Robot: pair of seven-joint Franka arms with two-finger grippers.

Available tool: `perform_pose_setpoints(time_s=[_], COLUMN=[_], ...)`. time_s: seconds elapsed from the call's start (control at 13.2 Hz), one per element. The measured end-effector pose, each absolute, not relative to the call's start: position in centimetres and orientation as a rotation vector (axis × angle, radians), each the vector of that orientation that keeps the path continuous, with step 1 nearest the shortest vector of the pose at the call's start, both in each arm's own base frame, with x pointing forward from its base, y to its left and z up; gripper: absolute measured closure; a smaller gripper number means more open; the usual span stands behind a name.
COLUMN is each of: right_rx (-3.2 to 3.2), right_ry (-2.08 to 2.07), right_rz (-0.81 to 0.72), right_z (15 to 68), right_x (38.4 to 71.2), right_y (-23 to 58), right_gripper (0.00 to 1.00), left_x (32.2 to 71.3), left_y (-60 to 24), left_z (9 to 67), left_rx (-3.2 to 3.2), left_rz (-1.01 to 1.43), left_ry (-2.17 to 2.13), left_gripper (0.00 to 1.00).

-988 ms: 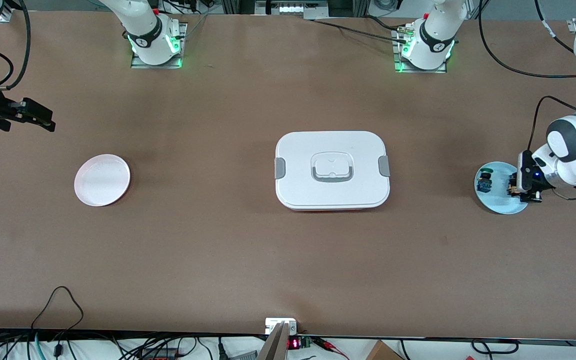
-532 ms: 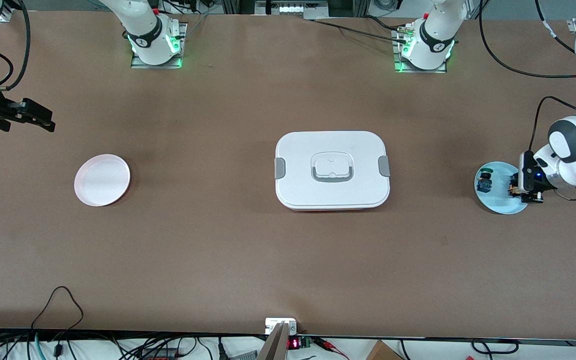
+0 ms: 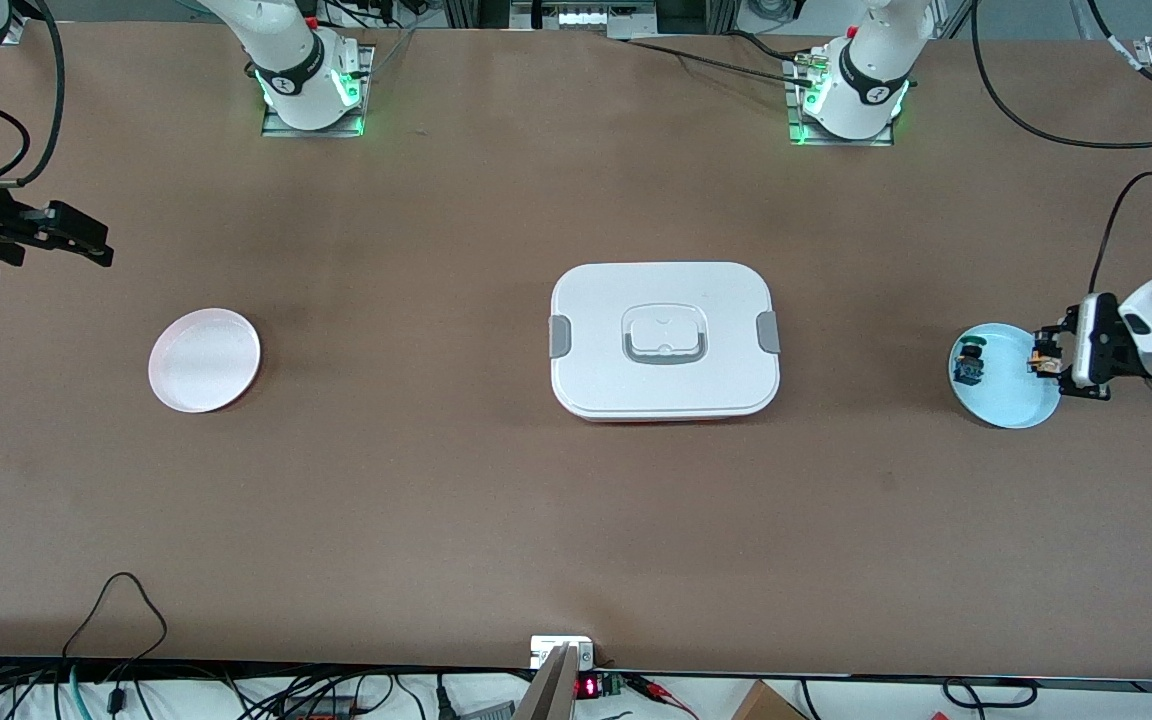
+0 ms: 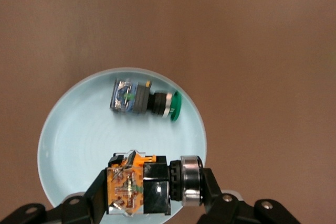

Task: Transfer orange switch to right arm and place
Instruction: 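Close the left gripper on the orange switch and lift it, then carry the switch toward the middle while the right gripper reaches over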

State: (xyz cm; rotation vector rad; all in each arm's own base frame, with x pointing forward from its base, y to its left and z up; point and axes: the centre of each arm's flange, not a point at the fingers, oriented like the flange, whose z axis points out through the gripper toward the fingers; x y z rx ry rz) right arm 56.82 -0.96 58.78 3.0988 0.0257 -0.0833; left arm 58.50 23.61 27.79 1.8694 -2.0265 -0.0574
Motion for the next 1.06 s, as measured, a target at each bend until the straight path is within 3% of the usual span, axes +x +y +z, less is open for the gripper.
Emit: perform_pose_setpoints(time_s=[0.46, 0.68, 1.06], right_rx=[3.103, 3.193, 3.434], right_ry=[0.029, 0.023, -0.012], right_rz=[-0.084, -0.083, -0.111], right_z=[58.8, 58.8, 59.0], right_x=[56.8, 56.8, 56.7], right_y=[-0.8, 0.1, 1.9], right_gripper=[0.00, 0.00, 0.00], left_x=[58.9, 59.6, 61.5], left_y=[19.7, 15.2, 3.7], left_z=[33.6, 35.3, 39.9], left_rx=[1.724, 1.602, 1.361], left_rz=[0.144, 0.345, 0.474], left_ry=[-1.734, -1.531, -1.385], left_gripper=[0.27, 0.27, 0.27])
